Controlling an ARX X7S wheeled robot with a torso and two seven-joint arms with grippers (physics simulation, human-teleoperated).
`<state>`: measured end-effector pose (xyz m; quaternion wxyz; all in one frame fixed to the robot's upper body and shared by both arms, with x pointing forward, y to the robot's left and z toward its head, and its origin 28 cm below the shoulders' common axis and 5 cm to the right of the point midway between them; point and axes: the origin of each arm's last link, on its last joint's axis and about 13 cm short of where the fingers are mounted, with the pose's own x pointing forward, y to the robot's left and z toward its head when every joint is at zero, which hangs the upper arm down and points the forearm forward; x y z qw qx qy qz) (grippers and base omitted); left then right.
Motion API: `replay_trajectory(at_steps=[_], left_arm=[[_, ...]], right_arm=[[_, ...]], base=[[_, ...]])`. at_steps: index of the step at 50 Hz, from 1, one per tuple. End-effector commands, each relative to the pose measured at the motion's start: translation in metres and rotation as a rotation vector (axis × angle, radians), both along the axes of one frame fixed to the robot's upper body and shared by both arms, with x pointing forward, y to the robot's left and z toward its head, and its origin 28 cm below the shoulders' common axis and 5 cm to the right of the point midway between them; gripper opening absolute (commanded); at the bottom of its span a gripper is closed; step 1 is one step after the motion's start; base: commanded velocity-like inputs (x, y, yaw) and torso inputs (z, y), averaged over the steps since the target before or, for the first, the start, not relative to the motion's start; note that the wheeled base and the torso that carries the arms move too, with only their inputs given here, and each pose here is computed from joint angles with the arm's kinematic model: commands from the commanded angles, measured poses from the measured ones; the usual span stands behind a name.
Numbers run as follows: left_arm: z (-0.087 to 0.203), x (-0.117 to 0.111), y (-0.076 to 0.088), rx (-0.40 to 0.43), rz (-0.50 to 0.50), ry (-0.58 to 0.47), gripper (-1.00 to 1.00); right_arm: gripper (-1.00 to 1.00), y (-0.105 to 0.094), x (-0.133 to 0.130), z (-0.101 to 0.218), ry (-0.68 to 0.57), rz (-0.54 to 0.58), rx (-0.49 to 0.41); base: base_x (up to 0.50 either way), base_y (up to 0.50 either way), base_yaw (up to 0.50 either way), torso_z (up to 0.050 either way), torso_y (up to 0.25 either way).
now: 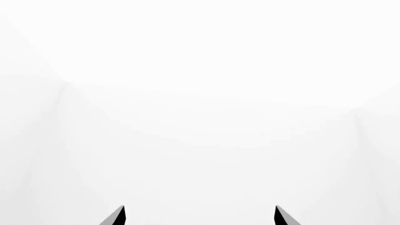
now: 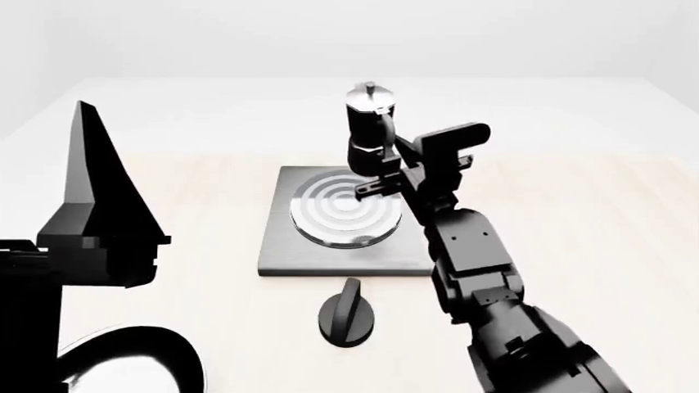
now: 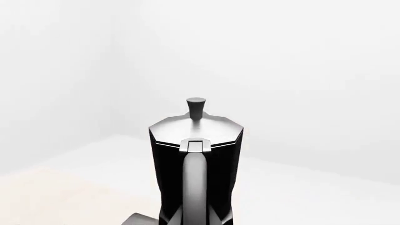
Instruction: Turn on the stove and put the moka pot on it.
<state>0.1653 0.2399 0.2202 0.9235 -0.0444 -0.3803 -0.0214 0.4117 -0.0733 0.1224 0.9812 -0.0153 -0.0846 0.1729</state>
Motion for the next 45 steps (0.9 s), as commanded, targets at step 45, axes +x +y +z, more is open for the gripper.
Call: replay_trajectory(at_steps=[45], left_arm=[[-0.003,0.0,0.0,0.03,0.009,0.021,1.0]], right_arm=[[-1.0,0.027,-0.008,-0.004,-0.052,0.047,0.093]], base=[[0.0,0.0,0.0,0.0,-0.007]])
